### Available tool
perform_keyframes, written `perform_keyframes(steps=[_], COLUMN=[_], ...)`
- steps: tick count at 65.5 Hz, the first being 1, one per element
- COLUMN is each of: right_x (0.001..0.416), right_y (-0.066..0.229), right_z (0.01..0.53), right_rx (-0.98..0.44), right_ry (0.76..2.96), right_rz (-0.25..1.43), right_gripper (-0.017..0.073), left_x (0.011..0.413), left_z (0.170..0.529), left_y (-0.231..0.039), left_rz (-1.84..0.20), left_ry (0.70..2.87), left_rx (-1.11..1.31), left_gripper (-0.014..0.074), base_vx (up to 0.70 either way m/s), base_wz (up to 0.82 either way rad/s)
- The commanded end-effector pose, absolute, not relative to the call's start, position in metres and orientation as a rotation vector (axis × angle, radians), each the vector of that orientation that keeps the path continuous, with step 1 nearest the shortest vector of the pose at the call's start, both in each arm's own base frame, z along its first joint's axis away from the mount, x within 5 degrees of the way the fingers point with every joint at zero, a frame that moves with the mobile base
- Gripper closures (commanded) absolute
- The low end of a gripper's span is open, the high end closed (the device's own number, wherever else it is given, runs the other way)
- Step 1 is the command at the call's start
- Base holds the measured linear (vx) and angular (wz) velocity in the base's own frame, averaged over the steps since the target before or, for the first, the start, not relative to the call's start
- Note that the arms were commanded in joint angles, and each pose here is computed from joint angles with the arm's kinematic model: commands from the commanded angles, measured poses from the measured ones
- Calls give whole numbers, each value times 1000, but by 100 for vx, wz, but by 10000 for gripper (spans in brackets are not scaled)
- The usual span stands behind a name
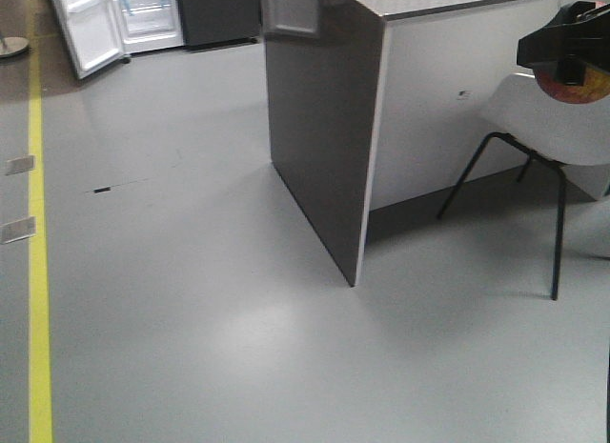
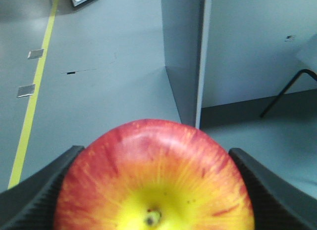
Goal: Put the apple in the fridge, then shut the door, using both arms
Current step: 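Drive the base away from the counter toward the open fridge, holding apple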
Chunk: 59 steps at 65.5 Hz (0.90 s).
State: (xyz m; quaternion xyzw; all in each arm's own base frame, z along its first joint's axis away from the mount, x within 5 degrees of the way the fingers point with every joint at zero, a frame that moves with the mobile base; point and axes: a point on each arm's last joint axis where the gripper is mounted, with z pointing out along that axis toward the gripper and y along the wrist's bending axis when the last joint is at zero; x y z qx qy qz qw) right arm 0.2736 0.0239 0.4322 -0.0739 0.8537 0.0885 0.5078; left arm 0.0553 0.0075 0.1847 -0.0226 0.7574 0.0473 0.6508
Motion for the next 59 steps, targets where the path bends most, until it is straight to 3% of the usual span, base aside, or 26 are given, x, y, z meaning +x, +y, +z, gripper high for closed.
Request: perform_keyframes(steps=[1, 59], right_x=[266, 266], right_y=[21, 21], right_z=[457, 457], right_rx=[-156, -156], right_ry=[1924, 1924], right_rz=[194, 194], right_gripper=[419, 419], left_x=[56, 56], left_z=[187, 187], left_y=[6, 6], left_rz=[85, 85], left_ry=[1646, 1646], left_rx=[-40, -40], left_gripper=[601, 601], base_vx=[1, 6], base_wz=[28, 30])
